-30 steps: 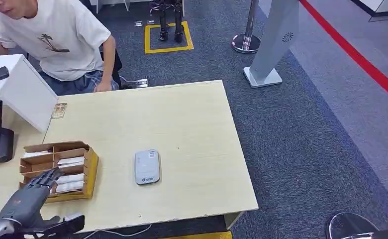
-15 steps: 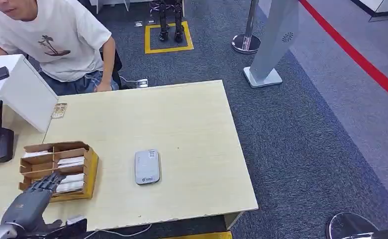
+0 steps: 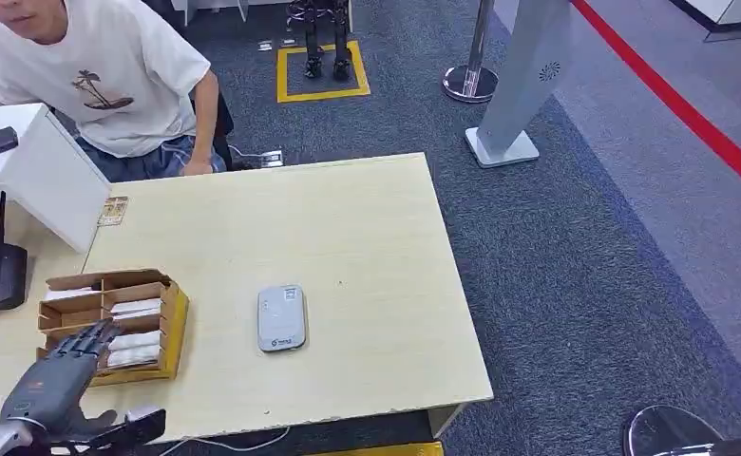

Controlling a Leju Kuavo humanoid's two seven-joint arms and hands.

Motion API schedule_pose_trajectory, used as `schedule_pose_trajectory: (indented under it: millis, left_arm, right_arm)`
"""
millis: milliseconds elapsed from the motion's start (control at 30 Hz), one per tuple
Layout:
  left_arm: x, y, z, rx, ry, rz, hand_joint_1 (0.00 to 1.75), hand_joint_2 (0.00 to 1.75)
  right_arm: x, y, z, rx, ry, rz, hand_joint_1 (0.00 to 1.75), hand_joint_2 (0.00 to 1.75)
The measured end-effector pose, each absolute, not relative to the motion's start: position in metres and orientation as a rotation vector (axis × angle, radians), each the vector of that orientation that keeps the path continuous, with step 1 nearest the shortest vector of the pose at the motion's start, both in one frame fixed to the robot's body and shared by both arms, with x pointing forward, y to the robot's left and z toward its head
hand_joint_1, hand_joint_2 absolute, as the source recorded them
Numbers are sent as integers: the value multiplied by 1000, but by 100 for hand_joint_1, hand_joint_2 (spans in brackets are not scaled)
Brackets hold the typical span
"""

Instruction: Pass the card to the sensor for recognition and then transmit it.

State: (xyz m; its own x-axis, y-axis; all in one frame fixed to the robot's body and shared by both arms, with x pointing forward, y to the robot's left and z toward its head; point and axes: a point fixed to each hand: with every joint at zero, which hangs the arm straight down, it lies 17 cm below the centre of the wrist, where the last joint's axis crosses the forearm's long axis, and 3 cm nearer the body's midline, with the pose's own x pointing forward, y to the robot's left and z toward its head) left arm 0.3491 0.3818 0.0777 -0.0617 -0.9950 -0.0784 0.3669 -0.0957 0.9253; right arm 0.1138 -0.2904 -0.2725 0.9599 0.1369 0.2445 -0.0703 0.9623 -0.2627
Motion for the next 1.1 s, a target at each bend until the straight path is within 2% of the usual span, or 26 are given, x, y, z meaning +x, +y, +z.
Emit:
schedule_pose_trajectory:
  millis: [200,1100]
  left_arm:
    - [369,381,96,1047,-932,-1441,0,175]
    - [367,366,87,962,-960,-1451,0,175]
  right_arm:
    - [114,-290,-272,-254,-265,105,0,175]
    - [113,-291,-273,-256,-261,103,0,175]
